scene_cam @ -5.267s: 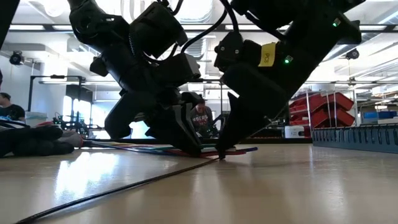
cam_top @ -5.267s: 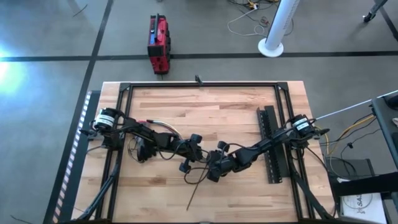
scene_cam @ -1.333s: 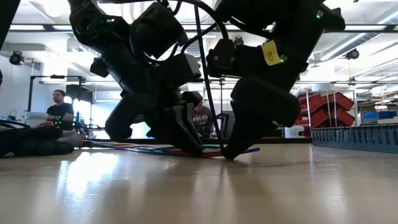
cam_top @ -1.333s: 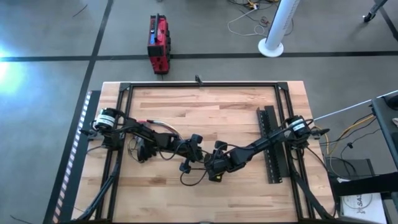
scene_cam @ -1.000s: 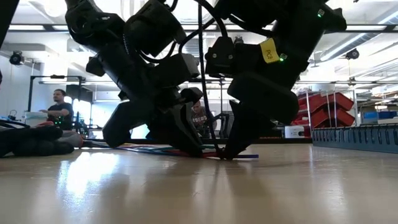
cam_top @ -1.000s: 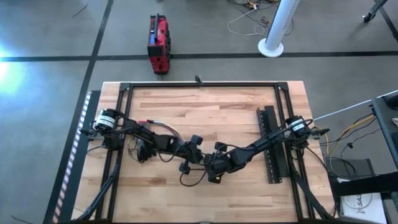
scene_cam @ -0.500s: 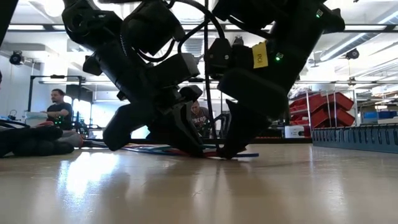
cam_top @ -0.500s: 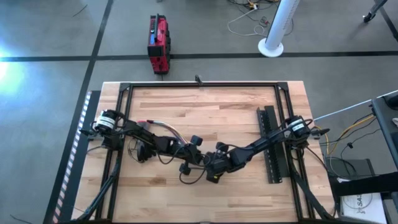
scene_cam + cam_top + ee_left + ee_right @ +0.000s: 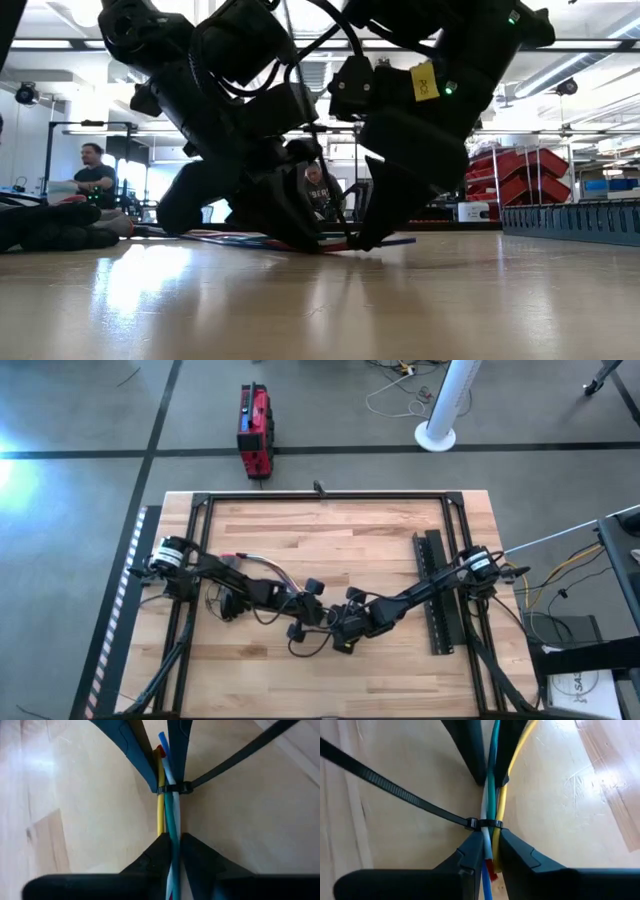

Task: Ziptie cables
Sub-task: Wrap the colored cable wires with the black zip tie

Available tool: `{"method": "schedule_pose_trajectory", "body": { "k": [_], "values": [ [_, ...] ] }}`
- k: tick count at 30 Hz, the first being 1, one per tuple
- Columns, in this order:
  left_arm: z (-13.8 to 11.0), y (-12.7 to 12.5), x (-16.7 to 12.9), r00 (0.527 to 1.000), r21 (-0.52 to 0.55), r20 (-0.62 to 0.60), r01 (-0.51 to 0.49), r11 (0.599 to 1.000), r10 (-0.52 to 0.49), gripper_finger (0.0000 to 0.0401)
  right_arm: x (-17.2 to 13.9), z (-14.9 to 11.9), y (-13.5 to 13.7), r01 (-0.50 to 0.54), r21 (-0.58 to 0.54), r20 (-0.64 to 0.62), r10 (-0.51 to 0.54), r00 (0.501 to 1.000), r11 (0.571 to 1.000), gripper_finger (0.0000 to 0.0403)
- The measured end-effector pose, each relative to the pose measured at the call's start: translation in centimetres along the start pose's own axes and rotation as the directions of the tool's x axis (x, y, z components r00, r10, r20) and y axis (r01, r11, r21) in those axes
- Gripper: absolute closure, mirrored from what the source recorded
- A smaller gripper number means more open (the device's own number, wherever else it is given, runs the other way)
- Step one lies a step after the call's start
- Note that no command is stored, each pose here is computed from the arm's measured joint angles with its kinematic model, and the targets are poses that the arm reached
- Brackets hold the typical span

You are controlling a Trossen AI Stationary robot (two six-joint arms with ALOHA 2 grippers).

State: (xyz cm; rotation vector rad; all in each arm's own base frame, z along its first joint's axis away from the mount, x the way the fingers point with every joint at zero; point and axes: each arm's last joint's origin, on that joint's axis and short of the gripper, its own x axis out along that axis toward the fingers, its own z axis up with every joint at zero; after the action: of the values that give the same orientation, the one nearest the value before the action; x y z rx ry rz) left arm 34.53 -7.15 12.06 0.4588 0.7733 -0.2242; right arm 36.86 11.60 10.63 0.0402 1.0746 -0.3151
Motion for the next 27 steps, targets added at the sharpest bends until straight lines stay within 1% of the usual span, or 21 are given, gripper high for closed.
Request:
{"method": "schedule_pose_trajectory", "body": {
  "k": [6, 10, 13, 16, 18, 22, 27],
  "values": [
    [0.4, 0.1, -0.9, 1.0, -0.103, 0.009, 0.018, 0.994, -0.017, 0.031, 0.2, -0.4, -0.2, 0.02, -0.081, -0.015, -0.021, 1.0, 0.996, 0.0368],
    [0.3, 0.9, -0.8, 1.0, -0.243, 0.028, 0.004, 0.97, 0.002, 0.029, 0.1, -0.5, -0.2, 0.032, -0.156, -0.012, -0.034, 0.999, 0.987, 0.037],
    [0.2, 1.2, -0.3, 0.999, -0.295, 0.04, -0.011, 0.955, 0.024, 0.0285, 0.1, -0.6, -0.1, 0.035, -0.187, -0.011, -0.038, 0.999, 0.982, 0.0368],
    [0.1, 1.2, 0.4, 0.998, -0.328, 0.06, -0.011, 0.944, 0.033, 0.0289, 0.1, -0.6, 0.0, 0.036, -0.212, -0.009, -0.039, 0.999, 0.977, 0.0368],
    [0.1, 1.2, 0.7, 0.996, -0.346, 0.087, 0.006, 0.938, 0.026, 0.0296, 0.0, -0.7, 0.1, 0.046, -0.232, -0.005, -0.049, 0.999, 0.972, 0.037],
    [-0.1, 1.1, 1.6, 0.992, -0.359, 0.129, 0.061, 0.931, -0.015, 0.0317, -0.1, -0.8, 0.3, 0.048, -0.271, -0.005, -0.052, 0.999, 0.961, 0.0373],
    [-0.3, 1.2, 1.9, 0.99, -0.391, 0.137, 0.072, 0.918, -0.019, 0.0345, -0.1, -0.8, 0.3, 0.047, -0.279, -0.005, -0.051, 0.999, 0.959, 0.037]
  ]
}}
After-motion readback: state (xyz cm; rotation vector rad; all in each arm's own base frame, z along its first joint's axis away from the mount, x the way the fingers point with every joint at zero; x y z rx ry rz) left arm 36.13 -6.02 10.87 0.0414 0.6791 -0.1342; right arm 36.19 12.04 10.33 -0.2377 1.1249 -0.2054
